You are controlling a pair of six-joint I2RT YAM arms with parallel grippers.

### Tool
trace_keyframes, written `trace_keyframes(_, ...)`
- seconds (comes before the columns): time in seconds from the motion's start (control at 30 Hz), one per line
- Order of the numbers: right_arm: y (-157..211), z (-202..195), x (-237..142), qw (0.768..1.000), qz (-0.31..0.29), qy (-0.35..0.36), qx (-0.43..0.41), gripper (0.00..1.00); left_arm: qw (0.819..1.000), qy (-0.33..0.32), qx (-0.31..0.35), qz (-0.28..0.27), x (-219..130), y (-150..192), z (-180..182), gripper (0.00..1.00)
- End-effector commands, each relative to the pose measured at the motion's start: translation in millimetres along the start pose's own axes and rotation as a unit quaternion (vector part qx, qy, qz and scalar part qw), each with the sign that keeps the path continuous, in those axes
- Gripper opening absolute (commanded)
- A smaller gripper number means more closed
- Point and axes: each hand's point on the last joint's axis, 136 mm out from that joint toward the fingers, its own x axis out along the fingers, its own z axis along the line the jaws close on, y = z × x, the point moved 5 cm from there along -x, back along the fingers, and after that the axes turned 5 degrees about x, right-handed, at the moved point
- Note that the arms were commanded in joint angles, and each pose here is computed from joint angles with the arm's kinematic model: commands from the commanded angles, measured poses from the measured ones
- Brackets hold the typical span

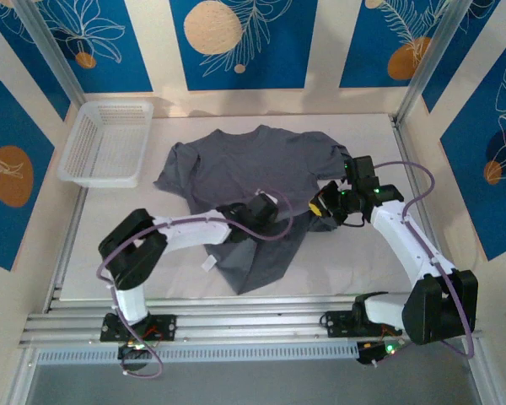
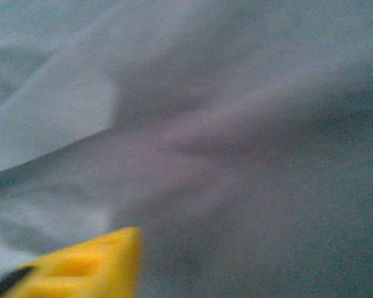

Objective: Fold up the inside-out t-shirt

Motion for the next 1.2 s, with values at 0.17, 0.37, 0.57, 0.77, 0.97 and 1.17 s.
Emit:
trace_keyframes(0.17,15.0,11.6,-5.7,0.977,-0.004,-0.028,-0.211,0.20,0.985,0.145,-0.084,-0.040,-68.6,-27.2,13.4,0.00)
trace_keyframes(0.37,56.5,35.6,-14.8,0.820,-0.150,-0.121,-0.539,0.50,0.979,0.165,-0.107,-0.055,-85.2,-50.9,14.4,0.00)
trace_keyframes(0.57,93.5,35.0,14.6,0.545,-0.308,-0.172,-0.761,0.40,0.968,0.195,-0.156,-0.035,-88.9,-66.7,22.0,0.00)
trace_keyframes(0.77,68.7,36.6,62.1,0.407,-0.346,-0.046,-0.844,0.00,0.948,0.238,-0.206,-0.055,-112.4,-88.9,28.5,0.00)
trace_keyframes(0.97,54.6,54.0,93.6,0.260,-0.389,0.043,-0.883,0.00,0.922,0.298,-0.243,-0.038,-147.5,-124.4,25.9,0.00)
trace_keyframes(1.17,52.9,78.6,111.5,0.283,-0.378,0.019,-0.881,0.00,0.907,0.324,-0.261,-0.061,-178.4,-150.2,26.0,0.00)
